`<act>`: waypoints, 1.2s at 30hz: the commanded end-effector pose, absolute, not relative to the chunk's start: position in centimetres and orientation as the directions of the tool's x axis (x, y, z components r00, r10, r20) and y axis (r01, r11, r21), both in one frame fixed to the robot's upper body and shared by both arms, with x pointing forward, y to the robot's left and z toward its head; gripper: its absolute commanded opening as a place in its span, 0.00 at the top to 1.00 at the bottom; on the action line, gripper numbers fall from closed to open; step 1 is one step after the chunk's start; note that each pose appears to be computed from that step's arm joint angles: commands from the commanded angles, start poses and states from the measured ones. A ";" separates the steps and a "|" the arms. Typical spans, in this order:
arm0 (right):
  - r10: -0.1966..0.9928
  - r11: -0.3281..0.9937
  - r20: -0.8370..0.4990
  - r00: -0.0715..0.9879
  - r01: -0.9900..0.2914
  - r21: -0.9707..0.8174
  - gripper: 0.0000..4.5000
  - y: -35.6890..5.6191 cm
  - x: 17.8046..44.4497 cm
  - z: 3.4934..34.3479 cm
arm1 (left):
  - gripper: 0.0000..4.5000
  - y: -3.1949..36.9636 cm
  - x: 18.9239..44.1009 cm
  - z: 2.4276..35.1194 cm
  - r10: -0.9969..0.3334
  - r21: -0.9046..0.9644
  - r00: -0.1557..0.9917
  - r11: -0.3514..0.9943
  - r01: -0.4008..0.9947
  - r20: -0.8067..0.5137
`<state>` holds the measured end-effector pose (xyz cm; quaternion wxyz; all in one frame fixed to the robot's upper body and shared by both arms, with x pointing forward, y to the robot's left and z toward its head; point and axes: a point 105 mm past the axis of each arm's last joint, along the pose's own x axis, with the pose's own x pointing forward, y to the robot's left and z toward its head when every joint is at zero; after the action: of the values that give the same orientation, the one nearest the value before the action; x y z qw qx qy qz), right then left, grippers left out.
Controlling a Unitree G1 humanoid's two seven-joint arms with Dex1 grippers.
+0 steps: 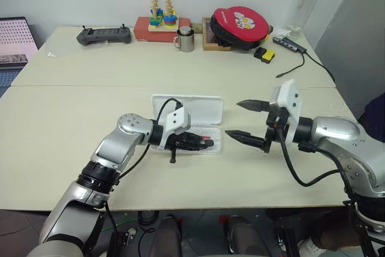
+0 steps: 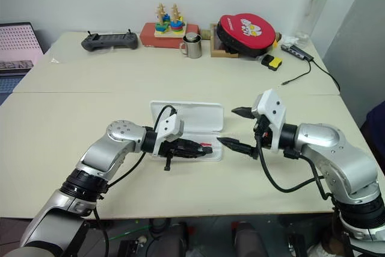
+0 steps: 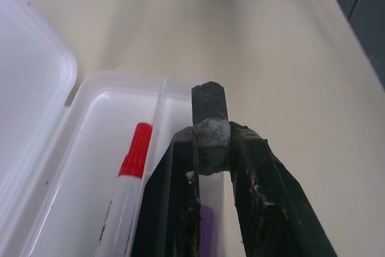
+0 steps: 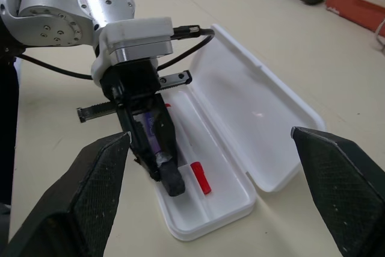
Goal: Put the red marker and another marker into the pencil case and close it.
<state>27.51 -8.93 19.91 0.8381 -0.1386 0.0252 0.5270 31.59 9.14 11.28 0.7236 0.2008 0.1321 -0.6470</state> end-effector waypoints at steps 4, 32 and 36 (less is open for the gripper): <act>0.887 0.382 -0.172 0.428 -0.891 -0.244 0.00 -8.2 27.1 20.6 | 0.91 8.3 31.4 11.6 -0.894 0.155 0.111 0.048 0.987 -0.435; 0.889 0.388 -0.160 0.429 -0.891 -0.234 0.00 -8.1 26.9 20.9 | 0.17 7.4 32.0 12.3 -0.912 0.143 0.115 0.063 0.988 -0.394; 0.892 0.396 -0.128 0.433 -0.886 -0.241 0.00 -8.2 27.2 21.7 | 0.00 7.5 32.0 14.0 -0.935 0.133 0.133 0.094 0.987 -0.329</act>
<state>27.53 -8.48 19.57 0.8390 -0.1306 0.0320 0.5273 32.04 7.54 11.49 0.7272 0.1755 0.1196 -0.6527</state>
